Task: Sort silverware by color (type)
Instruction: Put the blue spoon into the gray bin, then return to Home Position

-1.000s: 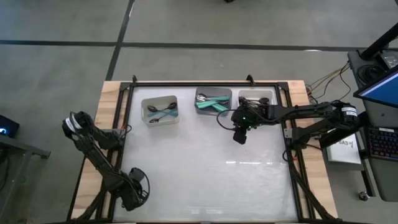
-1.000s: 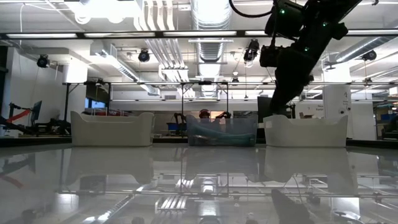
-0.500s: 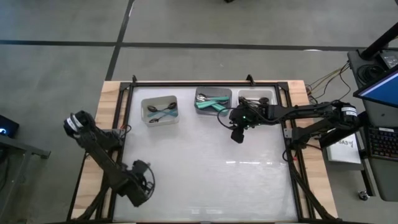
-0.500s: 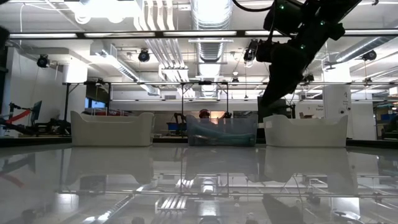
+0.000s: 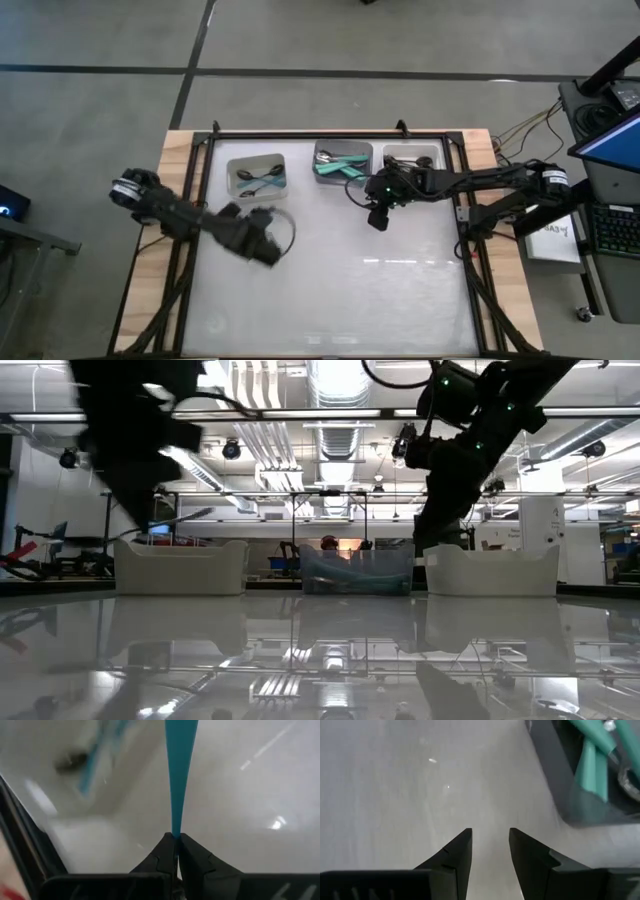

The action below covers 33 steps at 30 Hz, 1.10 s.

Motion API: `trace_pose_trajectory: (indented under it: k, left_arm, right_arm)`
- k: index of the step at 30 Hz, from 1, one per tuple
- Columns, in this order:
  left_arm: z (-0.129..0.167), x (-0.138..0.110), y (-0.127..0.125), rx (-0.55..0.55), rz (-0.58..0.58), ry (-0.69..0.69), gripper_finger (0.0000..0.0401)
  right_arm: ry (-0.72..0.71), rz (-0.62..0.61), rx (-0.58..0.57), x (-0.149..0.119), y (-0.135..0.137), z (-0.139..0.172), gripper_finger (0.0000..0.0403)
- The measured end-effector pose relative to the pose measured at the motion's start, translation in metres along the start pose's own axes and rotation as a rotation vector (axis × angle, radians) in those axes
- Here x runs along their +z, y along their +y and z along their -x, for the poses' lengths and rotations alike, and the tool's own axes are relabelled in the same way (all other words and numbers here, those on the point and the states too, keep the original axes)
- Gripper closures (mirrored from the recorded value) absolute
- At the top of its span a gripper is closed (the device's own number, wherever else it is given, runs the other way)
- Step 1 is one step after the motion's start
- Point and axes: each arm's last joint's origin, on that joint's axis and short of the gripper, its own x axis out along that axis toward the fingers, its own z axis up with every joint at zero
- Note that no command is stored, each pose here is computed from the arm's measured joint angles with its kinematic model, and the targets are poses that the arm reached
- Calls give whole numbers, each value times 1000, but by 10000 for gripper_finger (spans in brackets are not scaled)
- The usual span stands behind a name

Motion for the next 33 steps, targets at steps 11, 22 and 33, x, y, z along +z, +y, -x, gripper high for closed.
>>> trace_pose_trajectory:
  k: [11,22,33]
  left_arm:
    - [-12,98,50,193,-184,-113,401]
    - [-74,118,109,319,-80,39,398]
    - [-80,120,106,284,-92,17,338]
  right_arm:
    - [134,-3,-12,-13,-1,-31,282]
    - [106,-52,-11,-9,-1,-24,282]
    - [19,-56,2,-2,0,1,282]
